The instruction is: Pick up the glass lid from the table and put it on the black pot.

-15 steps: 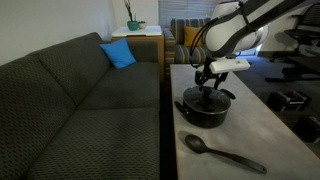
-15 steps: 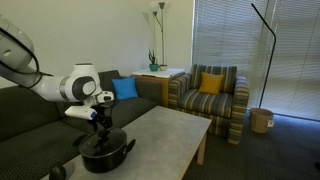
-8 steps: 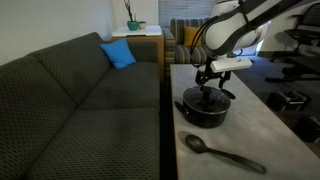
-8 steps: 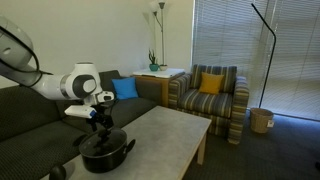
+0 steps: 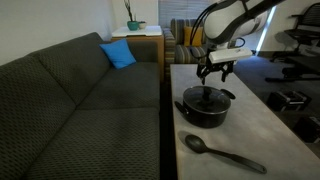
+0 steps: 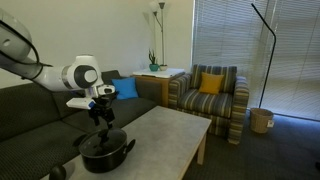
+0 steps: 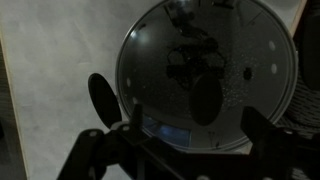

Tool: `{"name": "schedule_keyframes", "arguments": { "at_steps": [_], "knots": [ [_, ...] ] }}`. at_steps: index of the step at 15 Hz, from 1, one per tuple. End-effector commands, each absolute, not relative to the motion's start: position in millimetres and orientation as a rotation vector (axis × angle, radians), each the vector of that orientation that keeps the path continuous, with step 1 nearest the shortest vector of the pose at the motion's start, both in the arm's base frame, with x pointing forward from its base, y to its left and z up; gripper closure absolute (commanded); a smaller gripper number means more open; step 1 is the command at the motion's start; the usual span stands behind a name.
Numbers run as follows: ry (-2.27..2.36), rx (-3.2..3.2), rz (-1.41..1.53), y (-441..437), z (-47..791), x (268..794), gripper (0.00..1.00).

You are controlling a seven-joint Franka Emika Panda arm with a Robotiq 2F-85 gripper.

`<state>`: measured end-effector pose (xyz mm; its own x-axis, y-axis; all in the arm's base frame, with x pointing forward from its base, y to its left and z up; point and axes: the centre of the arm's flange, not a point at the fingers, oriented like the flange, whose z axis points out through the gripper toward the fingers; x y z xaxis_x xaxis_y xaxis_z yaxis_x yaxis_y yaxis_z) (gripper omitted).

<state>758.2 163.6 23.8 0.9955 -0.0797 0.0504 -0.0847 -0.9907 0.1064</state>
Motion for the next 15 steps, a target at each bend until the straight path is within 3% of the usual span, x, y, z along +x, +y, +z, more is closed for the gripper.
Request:
{"name": "schedule_keyframes", "arguments": {
  "at_steps": [1,15],
  "knots": [
    [-0.152,3.008,0.084,164,34,767,0.00],
    [-0.284,2.819,0.292,202,99,708,0.00]
  ]
}}
